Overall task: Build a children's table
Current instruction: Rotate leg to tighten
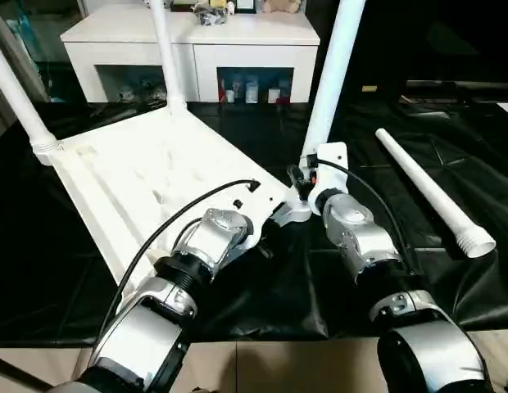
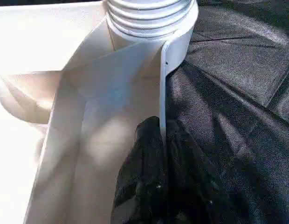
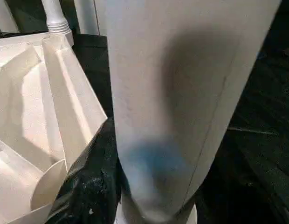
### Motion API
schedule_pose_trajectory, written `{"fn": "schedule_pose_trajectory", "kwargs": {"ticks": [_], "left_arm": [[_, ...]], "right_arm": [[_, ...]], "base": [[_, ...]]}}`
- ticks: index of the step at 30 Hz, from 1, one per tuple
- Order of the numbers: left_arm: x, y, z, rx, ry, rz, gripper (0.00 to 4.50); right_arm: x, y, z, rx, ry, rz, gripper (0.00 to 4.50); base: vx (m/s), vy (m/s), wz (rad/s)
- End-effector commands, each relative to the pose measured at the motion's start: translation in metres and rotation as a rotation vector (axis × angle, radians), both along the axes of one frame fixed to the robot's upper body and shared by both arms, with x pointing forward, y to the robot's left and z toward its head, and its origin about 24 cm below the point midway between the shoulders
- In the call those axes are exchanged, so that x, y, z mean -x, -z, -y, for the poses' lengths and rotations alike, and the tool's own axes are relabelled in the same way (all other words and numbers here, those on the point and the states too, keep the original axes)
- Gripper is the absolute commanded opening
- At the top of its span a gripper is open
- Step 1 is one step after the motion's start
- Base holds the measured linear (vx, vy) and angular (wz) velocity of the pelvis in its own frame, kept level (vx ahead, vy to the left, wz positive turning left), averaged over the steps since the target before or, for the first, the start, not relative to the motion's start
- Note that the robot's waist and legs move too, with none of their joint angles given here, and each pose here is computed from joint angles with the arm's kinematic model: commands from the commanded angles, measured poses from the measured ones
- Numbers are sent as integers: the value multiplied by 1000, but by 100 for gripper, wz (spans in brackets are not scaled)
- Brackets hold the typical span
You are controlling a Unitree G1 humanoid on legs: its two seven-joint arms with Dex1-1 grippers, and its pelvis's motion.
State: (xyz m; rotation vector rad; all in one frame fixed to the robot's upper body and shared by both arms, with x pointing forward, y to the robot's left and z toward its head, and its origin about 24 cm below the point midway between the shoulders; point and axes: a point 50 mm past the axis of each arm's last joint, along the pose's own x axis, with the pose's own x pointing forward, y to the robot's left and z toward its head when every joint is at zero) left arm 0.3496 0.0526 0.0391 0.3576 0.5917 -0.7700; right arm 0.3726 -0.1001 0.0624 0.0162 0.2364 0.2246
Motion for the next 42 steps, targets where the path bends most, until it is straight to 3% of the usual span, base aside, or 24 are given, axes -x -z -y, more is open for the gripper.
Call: {"fn": "schedule_pose_trajectory", "kwargs": {"ticks": [1, 3, 7, 8, 9, 17, 24, 29, 42], "left_arm": [[-6, -10, 1, -7, -7, 51, 0], [-7, -10, 0, -5, -7, 53, 0], [-8, -12, -1, 7, -2, 68, 0], [-9, -12, -1, 8, -2, 70, 0], [-9, -13, -2, 7, 0, 74, 0], [-10, -14, -6, 9, 4, 85, 0], [-11, -15, -6, 15, 11, 90, 0], [-10, -15, -8, 14, 35, 94, 0], [-7, -13, -23, 9, 80, 97, 0]], "right_arm": [[22, 53, 9, 28, 24, -230, 184], [20, 50, 9, 49, 18, -206, 184], [17, 44, 6, -8, 0, -177, 184], [16, 43, 6, -12, -3, -170, 240], [15, 41, 6, -15, -5, -154, 254], [7, 26, 8, -34, -28, -73, 319], [5, 23, 11, -39, -24, -52, 381], [5, 16, 12, -69, -85, 10, 421], [13, 4, 23, -26, -252, 102, 421]], "base": [[0, 0, 0], [0, 0, 0], [1, -14, 3], [4, -58, 13], [0, 0, 0], [34, -12, -3], [28, -24, -9], [0, 0, 0], [0, 0, 0]]}}
